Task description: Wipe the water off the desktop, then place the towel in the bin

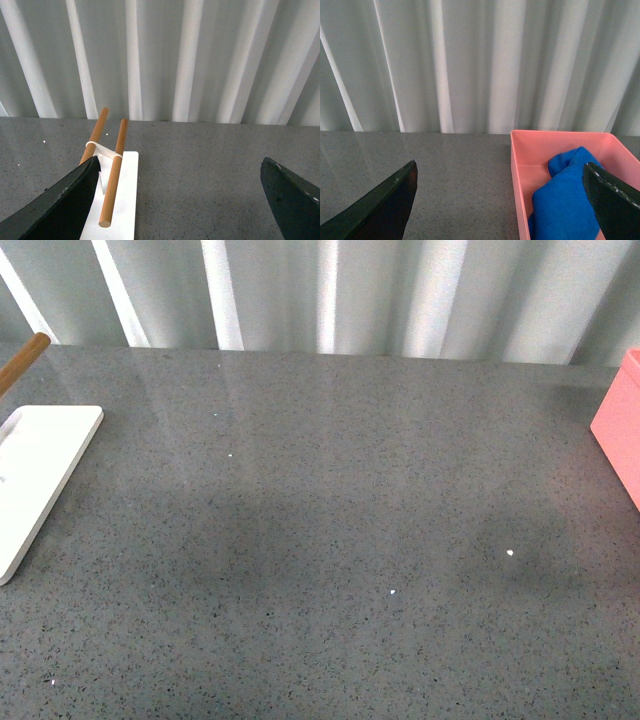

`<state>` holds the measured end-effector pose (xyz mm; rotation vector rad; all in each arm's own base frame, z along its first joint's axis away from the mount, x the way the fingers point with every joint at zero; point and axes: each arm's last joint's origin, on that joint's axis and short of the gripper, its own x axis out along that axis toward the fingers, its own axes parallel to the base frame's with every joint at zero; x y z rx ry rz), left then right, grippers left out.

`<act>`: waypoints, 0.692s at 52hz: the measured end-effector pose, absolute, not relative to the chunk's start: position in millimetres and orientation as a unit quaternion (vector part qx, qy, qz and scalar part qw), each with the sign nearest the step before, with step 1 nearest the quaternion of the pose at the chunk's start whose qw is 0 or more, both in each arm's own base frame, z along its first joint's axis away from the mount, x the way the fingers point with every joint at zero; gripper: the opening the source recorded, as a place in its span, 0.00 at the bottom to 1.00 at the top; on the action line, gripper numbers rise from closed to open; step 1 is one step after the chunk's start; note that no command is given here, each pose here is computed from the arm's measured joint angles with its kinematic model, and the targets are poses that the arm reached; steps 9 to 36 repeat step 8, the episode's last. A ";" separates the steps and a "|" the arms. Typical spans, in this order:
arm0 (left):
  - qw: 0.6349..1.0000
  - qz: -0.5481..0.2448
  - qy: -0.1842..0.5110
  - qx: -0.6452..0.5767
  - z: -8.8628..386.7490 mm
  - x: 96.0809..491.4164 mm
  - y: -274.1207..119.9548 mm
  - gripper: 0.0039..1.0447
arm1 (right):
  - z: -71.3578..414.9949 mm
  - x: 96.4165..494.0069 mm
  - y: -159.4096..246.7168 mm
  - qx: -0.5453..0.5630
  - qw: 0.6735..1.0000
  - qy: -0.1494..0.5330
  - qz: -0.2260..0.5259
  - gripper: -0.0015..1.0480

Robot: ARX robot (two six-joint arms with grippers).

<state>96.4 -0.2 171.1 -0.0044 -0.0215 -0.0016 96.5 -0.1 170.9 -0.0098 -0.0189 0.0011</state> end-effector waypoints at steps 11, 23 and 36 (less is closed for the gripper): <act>1.000 -0.001 -0.011 -0.002 171.1 96.4 -0.2 0.94 | 170.9 96.5 -0.1 -0.005 1.000 -0.009 0.001 0.93; 1.000 -0.001 -0.011 -0.002 171.1 96.4 -0.2 0.94 | 170.9 96.5 -0.1 -0.005 1.000 -0.009 0.001 0.93; 1.000 -0.001 -0.011 -0.002 171.1 96.4 -0.2 0.94 | 170.9 96.5 -0.1 -0.005 1.000 -0.009 0.001 0.93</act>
